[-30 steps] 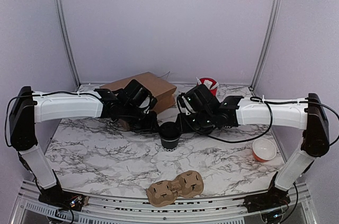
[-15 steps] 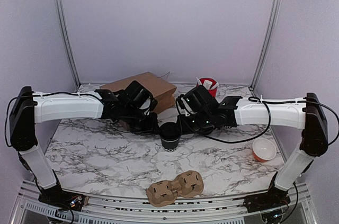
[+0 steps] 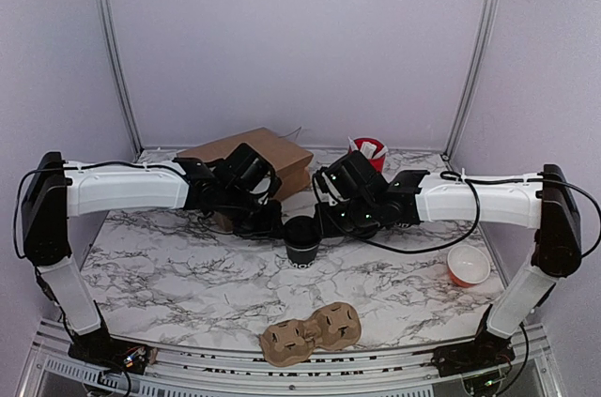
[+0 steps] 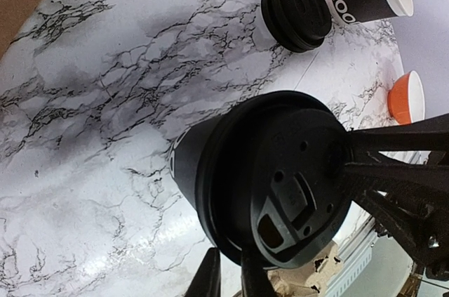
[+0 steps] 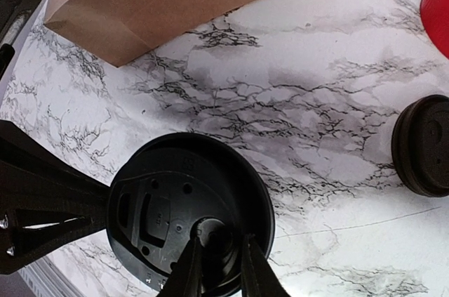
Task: Pack the takeout coffee
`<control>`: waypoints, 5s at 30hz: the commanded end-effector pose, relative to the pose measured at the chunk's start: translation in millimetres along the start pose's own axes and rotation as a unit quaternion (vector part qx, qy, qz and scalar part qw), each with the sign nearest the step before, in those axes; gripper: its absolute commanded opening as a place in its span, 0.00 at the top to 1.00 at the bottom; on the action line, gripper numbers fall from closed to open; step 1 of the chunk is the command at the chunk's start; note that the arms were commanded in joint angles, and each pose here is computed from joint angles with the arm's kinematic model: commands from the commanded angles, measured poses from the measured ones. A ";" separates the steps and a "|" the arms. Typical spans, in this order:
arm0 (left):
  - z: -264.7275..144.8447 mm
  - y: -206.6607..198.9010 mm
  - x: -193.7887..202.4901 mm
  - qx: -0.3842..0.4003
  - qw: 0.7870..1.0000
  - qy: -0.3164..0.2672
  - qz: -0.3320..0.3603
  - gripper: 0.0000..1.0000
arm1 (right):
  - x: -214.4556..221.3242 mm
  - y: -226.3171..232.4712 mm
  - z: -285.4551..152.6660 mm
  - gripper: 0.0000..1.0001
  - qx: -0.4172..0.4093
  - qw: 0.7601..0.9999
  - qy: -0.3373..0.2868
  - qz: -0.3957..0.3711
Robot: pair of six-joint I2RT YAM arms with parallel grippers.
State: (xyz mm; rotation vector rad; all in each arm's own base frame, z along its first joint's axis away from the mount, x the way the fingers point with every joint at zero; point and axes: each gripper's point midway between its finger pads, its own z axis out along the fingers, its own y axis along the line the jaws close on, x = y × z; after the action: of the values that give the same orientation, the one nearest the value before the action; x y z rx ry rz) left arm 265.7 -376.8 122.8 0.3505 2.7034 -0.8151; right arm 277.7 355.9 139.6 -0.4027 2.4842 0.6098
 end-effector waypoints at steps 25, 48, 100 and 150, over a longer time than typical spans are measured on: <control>69.5 49.2 85.6 -0.125 0.983 0.128 0.048 0.95 | 65.3 -9.0 27.1 0.83 -0.014 0.997 0.075 0.020; 88.4 66.9 112.6 -0.141 0.977 0.149 0.054 0.95 | 73.1 -4.0 34.4 0.83 -0.012 0.996 0.088 0.019; -26.2 -38.1 -41.8 -0.037 0.994 -0.050 0.084 0.90 | -52.9 1.3 -33.8 0.75 -0.029 0.995 -0.083 0.050; 15.9 -11.0 -24.9 0.054 0.998 -0.026 0.006 0.61 | -66.6 31.2 -55.2 1.00 -0.358 0.920 -0.106 0.115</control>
State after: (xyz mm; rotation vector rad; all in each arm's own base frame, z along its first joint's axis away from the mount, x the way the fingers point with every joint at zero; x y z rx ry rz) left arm 288.4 -401.3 136.2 0.3760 2.5791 -0.9728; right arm 288.2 362.6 204.2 -0.2700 2.1183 1.5364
